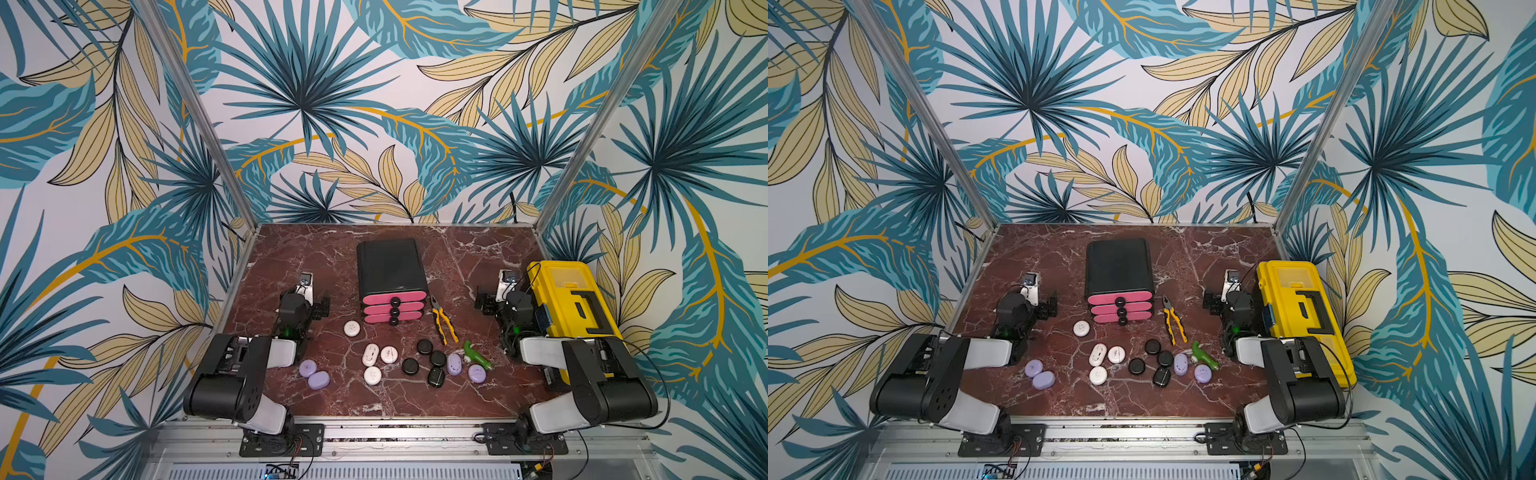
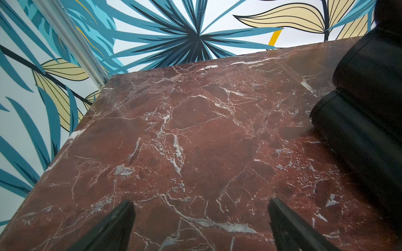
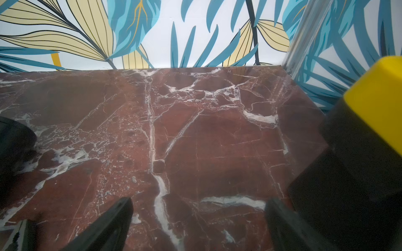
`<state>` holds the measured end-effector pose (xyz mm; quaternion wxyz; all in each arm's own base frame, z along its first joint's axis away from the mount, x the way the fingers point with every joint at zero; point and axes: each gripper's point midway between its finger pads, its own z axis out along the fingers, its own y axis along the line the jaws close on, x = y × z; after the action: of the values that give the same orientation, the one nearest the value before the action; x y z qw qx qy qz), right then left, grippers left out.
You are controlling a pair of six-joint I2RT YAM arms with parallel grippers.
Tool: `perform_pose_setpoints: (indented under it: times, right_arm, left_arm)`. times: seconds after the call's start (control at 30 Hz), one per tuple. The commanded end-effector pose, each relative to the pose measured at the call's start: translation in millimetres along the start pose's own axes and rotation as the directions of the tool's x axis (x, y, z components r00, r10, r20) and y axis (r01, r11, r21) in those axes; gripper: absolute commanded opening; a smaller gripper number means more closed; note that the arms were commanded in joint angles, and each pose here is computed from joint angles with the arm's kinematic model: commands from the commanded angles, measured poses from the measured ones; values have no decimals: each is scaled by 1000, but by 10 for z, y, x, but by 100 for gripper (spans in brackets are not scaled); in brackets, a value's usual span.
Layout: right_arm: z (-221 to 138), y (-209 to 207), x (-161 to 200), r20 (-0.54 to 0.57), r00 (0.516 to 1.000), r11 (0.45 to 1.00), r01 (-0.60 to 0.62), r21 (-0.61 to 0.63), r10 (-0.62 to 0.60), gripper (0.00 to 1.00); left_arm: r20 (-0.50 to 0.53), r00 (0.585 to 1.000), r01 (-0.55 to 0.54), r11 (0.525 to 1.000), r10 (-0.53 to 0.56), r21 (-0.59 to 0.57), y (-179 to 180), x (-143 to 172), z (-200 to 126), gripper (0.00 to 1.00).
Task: Put the bluetooth earphones in the drawer according to color
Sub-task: Adjust the storage box at the center of the board.
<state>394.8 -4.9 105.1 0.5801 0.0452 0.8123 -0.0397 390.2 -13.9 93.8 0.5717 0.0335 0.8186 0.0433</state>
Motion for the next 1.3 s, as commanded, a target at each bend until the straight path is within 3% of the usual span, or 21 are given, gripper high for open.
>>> perform_pose_setpoints:
  times: [0.0,0.87,1.1,1.27]
  right_arm:
    - [34,-27,-51,17,1000,1000,6,11,-6,100]
    - [-12,11,-104,44,999,1000,28,-15,-27,99]
    - [-329,34,-419,30,999,999,-23,-44,24,99]
    - [-566,144,-653,33,983,976,-175,-131,181,100]
  left_arm:
    - [59,998,0,1000,1,-11,35,-229,59,100]
    - [74,997,-5,1000,6,-14,44,-269,39,100]
    - [132,990,67,995,-57,-74,222,-663,-408,100]
    - [194,971,143,989,-136,-23,204,-944,-705,100]
